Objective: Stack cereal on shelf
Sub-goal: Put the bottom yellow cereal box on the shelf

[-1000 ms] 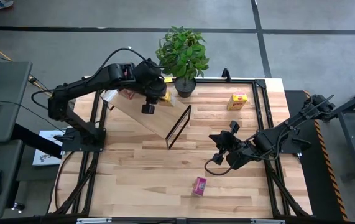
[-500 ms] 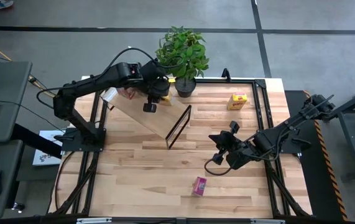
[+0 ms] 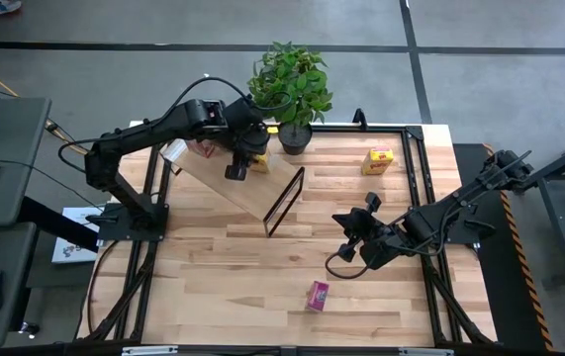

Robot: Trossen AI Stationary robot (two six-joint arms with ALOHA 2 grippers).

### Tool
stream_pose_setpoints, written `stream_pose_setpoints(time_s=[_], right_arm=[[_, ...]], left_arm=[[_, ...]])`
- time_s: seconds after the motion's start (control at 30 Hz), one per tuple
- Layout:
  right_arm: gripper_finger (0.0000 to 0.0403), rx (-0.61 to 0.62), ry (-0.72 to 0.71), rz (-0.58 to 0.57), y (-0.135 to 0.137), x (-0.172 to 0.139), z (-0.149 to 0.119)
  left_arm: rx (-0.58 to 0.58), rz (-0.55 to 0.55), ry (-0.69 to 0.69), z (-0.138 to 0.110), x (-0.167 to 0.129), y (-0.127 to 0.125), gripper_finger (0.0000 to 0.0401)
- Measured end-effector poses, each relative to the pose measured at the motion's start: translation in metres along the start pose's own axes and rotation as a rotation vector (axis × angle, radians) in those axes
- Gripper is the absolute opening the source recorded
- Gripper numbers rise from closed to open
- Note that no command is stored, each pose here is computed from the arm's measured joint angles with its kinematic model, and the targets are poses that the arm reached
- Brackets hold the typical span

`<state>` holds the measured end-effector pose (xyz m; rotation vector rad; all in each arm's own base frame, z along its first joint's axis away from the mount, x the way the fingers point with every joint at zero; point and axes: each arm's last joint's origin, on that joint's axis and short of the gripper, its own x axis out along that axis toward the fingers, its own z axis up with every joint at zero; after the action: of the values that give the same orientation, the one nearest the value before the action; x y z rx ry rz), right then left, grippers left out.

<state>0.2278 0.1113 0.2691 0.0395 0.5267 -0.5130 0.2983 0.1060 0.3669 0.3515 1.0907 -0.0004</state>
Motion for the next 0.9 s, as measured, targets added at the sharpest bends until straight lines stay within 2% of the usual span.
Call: stream_pose_setpoints(time_s=[0.23, 0.9], right_arm=[[0.0000, 0.000, 0.000, 0.000, 0.0000, 0.0000, 0.0000], [0.0000, 0.000, 0.000, 0.000, 0.0000, 0.0000, 0.0000]], left_arm=[[0.028, 0.027, 0.018, -0.0005, 0.0000, 0.0008, 0.0202], [0.178, 0.090, 0.084, 0.0017, -0.0018, -0.0062, 0.0200]])
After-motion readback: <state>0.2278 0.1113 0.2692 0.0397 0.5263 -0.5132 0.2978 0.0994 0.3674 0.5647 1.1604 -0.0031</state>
